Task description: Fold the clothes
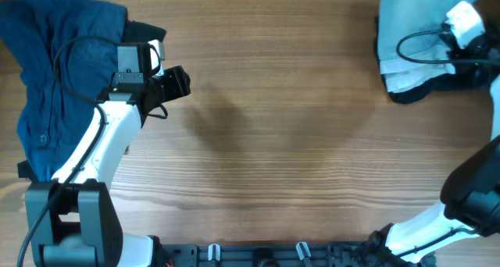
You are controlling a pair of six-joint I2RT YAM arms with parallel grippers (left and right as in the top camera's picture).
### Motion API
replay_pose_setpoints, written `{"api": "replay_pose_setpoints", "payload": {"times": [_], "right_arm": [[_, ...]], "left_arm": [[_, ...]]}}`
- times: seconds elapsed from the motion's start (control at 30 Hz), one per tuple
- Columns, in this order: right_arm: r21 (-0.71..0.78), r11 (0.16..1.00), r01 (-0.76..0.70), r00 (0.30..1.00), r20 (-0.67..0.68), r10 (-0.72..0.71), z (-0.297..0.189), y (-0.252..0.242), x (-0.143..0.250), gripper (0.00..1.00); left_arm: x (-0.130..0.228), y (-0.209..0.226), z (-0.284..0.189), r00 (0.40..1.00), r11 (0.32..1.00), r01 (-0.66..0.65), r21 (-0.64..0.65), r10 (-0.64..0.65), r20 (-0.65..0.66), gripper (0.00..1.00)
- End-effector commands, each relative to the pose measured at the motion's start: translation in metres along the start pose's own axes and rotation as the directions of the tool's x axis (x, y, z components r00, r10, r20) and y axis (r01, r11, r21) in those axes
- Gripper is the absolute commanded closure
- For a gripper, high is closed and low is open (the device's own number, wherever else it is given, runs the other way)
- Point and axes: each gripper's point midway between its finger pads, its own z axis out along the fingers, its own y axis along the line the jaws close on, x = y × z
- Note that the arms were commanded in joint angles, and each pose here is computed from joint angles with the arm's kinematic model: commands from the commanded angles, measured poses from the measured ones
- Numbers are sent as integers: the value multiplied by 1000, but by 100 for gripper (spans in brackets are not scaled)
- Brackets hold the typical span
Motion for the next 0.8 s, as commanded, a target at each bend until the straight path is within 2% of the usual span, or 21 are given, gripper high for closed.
{"api": "replay_pose_setpoints", "payload": {"times": [0.0, 0.1, 0.13, 0.17, 0.2, 0.27, 0.3, 0.33, 0.37, 0.43, 0.5, 0.57, 0.6, 0.63, 0.7, 0.77], "right_arm": [[50, 998, -22, 997, 71, 18, -14, -25, -6, 96], [87, 995, -58, 996, 68, 53, -17, -36, 1, 96], [125, 987, -104, 994, 57, 98, -17, -46, 5, 57], [189, 970, -151, 988, 37, 147, -18, -60, 11, 1], [265, 940, -217, 975, 20, 219, -22, -75, 19, 0], [433, 810, -395, 910, 61, 411, -38, -110, 35, 0], [468, 762, -446, 882, 84, 464, -44, -117, 41, 0], [493, 668, -557, 810, 145, 568, -54, -126, 53, 0], [483, 627, -612, 769, 178, 614, -56, -126, 55, 0], [388, 579, -718, 685, 243, 687, -50, -119, 45, 0], [102, 591, -800, 591, 297, 750, -39, -93, 7, 0], [-105, 523, -846, 472, 308, 826, -35, -78, -26, 0], [-94, 513, -853, 461, 326, 825, -34, -82, -31, 0], [-52, 526, -849, 479, 344, 807, -30, -86, -33, 0], [130, 554, -822, 563, 336, 755, -14, -93, -25, 0], [323, 497, -805, 586, 313, 747, -2, -100, -5, 0]], "left_arm": [[-1, -1, -2, 1000, 1000, -24, -4, 24, 9, 32], [-1, -1, -2, 1000, 1000, -24, -4, 24, 10, 31], [-1, -1, -2, 1000, 1000, -24, -4, 24, 9, 31], [-1, -1, -2, 1000, 1000, -24, -4, 24, 9, 30], [-1, -1, -2, 1000, 1000, -24, -4, 24, 9, 29], [-1, -1, -2, 1000, 1000, -24, -4, 24, 9, 29], [-1, -1, -2, 1000, 1000, -23, -4, 23, 9, 29], [-1, -1, -2, 1000, 1000, -20, -4, 20, 9, 29], [-1, -1, -2, 1000, 1000, -20, -4, 20, 9, 29], [-1, -1, -2, 1000, 1000, -6, -4, 6, 10, 29], [-3, -2, -2, 1000, 1000, 9, 3, -9, 16, 28], [-4, -2, -2, 1000, 1000, 8, 4, -8, 20, 25], [-4, -2, -2, 1000, 1000, 7, 4, -7, 20, 24], [-4, -2, -2, 1000, 1000, 7, 3, -7, 20, 24], [-6, -2, -2, 1000, 1000, 6, 5, -6, 28, 24], [-6, -2, -2, 1000, 1000, 6, 6, -6, 28, 24]]}}
